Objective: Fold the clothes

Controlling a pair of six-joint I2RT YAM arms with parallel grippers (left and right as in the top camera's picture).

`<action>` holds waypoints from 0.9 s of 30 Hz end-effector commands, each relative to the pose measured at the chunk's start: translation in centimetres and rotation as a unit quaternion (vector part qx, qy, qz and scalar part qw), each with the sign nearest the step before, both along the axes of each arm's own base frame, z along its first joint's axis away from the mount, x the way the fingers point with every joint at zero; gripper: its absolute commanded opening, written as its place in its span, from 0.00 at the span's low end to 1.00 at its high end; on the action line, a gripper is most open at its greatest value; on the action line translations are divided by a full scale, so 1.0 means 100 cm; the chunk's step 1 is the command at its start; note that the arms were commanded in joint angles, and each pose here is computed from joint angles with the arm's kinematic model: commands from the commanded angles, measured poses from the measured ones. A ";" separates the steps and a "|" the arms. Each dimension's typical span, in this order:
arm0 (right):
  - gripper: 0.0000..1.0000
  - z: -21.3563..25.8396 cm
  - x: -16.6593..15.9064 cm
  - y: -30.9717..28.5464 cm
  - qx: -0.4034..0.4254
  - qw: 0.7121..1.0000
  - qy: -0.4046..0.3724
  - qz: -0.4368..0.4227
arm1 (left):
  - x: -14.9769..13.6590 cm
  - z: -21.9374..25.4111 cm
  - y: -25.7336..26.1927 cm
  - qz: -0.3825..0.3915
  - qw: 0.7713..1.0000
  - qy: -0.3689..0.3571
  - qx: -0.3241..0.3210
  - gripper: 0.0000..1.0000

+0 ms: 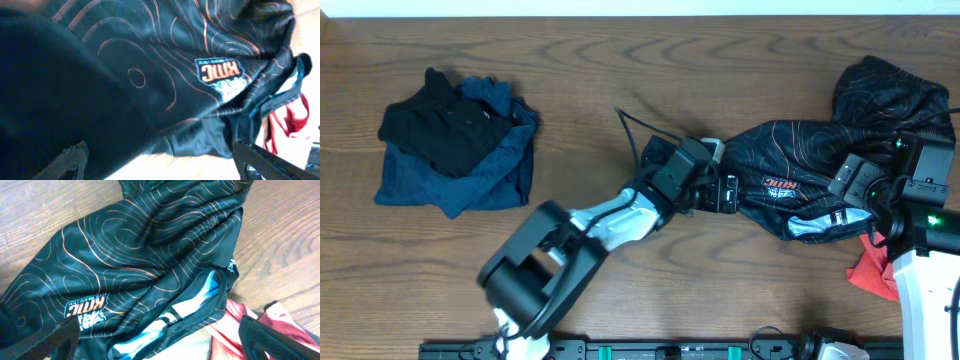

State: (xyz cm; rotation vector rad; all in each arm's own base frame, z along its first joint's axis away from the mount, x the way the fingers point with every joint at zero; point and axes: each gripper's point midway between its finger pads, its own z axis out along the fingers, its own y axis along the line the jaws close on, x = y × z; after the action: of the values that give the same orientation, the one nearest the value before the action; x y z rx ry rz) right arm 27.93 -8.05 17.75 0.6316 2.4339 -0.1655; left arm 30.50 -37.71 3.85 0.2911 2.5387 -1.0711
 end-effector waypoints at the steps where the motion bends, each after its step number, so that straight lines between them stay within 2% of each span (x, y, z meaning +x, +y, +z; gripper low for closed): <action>1: 0.99 0.006 -0.001 -0.004 -0.006 1.000 -0.006 -0.006 | 0.000 -0.012 -0.008 0.014 1.000 0.021 -0.008 0.89; 3: 0.99 0.006 -0.001 -0.004 -0.006 1.000 -0.006 -0.006 | 0.000 -0.015 -0.014 0.010 1.000 0.014 -0.014 0.77; 9: 0.99 0.005 -0.002 -0.004 -0.005 1.000 -0.002 -0.006 | 0.020 -0.016 -0.011 0.053 0.998 -0.032 0.000 0.06; 16: 0.99 0.003 -0.004 -0.003 -0.005 1.000 0.001 -0.006 | 0.034 -0.004 -0.001 0.067 0.997 -0.047 -0.002 0.06; 19: 0.99 0.004 -0.004 -0.004 -0.005 1.000 0.001 -0.006 | 0.044 0.021 0.011 0.056 0.994 -0.090 0.009 0.06; 21: 0.99 0.004 -0.004 -0.004 -0.005 1.000 0.001 -0.006 | 0.060 0.047 0.031 0.073 0.988 -0.131 0.026 0.06; 25: 0.99 0.003 -0.004 -0.003 -0.005 1.000 0.001 -0.006 | 0.106 0.127 0.088 0.137 0.960 -0.237 0.054 0.06; 27: 0.99 0.003 -0.004 -0.003 -0.005 1.000 0.002 -0.006 | 0.137 0.180 0.139 0.199 0.929 -0.304 0.071 0.06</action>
State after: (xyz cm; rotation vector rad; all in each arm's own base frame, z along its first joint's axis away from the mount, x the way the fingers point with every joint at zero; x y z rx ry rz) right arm 27.58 -7.99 17.51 0.6342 2.4511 -0.1681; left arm 38.79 -30.50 12.97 0.1760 2.2473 -0.7809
